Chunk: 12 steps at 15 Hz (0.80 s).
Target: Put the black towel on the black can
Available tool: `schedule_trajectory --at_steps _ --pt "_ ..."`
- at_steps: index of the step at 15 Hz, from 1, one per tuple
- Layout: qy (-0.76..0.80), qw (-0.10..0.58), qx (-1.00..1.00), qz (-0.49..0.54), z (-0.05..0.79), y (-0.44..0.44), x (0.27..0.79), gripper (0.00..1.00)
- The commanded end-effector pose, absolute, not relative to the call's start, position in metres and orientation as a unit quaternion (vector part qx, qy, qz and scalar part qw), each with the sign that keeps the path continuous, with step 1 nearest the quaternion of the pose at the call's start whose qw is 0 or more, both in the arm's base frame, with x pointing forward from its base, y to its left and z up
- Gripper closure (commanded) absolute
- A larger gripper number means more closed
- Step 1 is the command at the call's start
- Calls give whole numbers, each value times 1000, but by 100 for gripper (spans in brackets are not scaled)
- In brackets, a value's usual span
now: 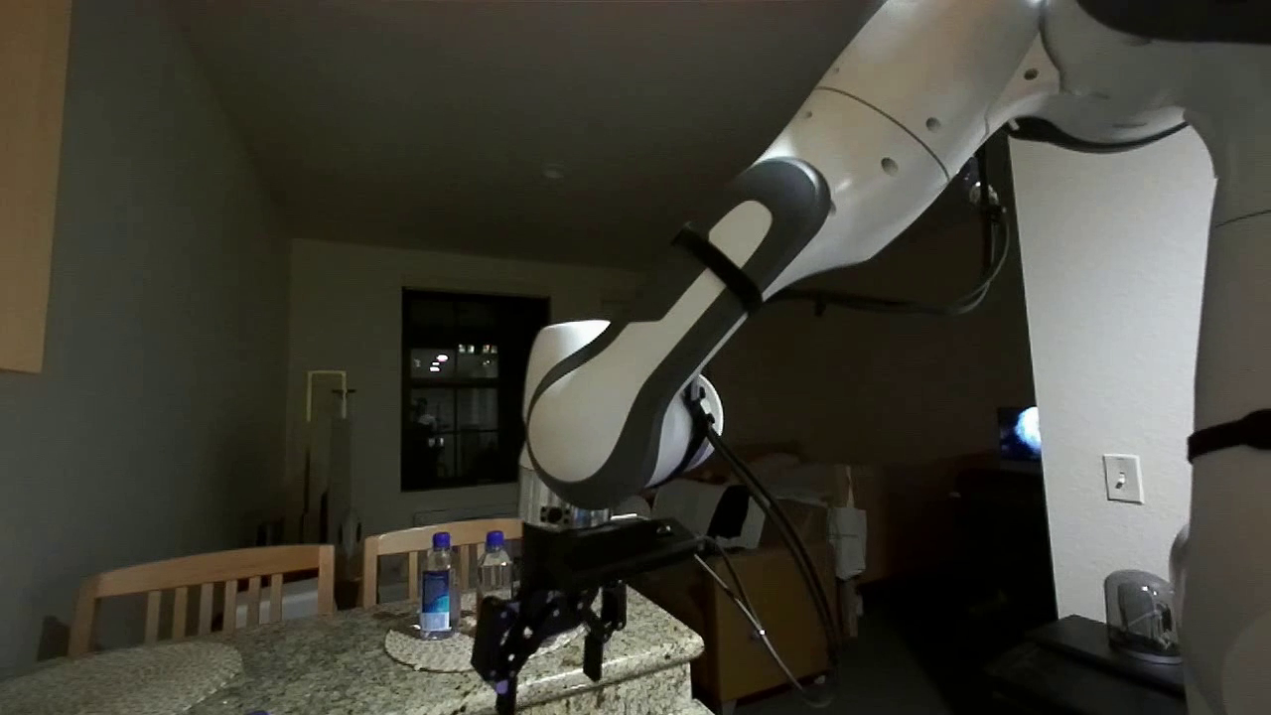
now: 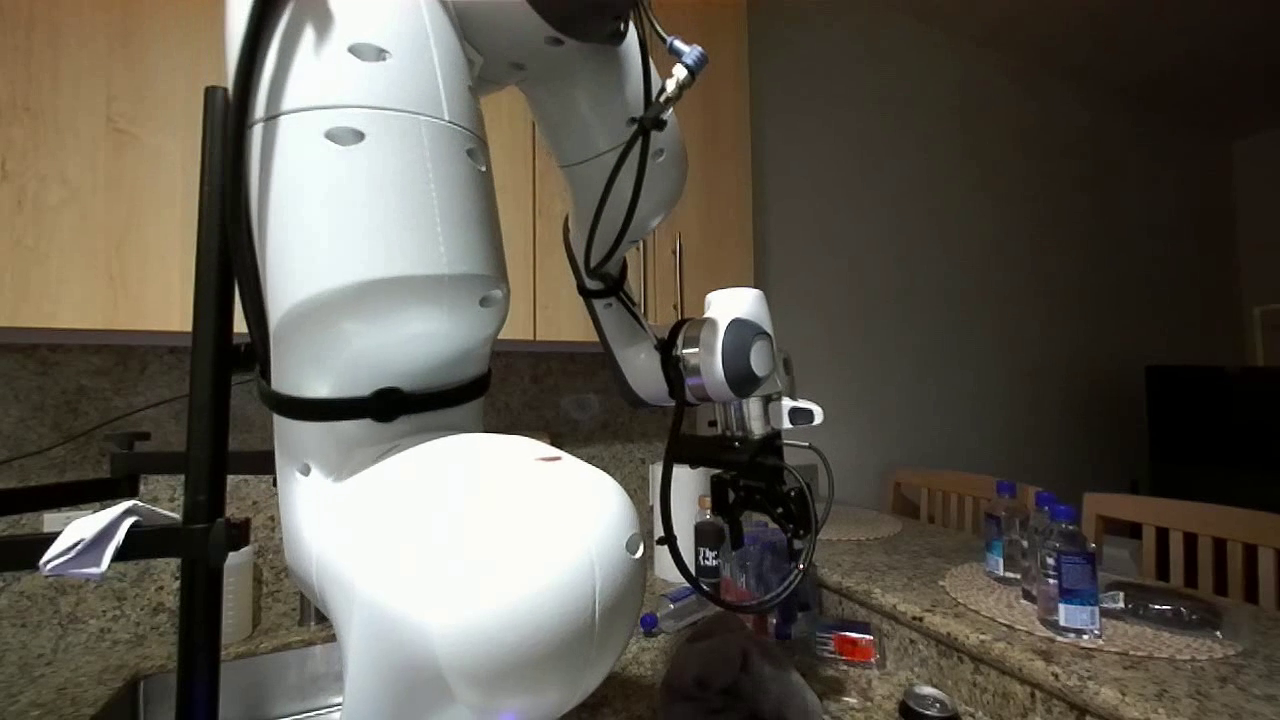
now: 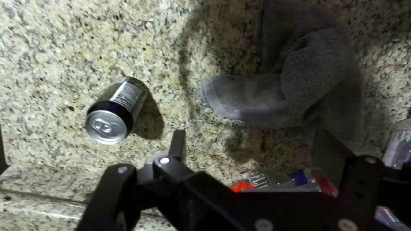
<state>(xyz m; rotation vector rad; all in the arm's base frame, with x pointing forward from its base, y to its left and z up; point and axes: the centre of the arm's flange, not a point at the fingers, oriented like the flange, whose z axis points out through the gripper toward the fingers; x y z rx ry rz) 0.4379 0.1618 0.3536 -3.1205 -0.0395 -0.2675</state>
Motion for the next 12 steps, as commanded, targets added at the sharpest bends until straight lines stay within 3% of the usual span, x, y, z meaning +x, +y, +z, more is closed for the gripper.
schedule_trajectory --at_steps 1,4,5,12 --pt "-61 6 -994 -94 336 193 468 0" --pt "-82 -35 -996 -21 303 198 482 0" --pt "-69 -15 -996 -59 323 194 463 0" --pt "-74 -13 -996 -50 314 195 473 0"
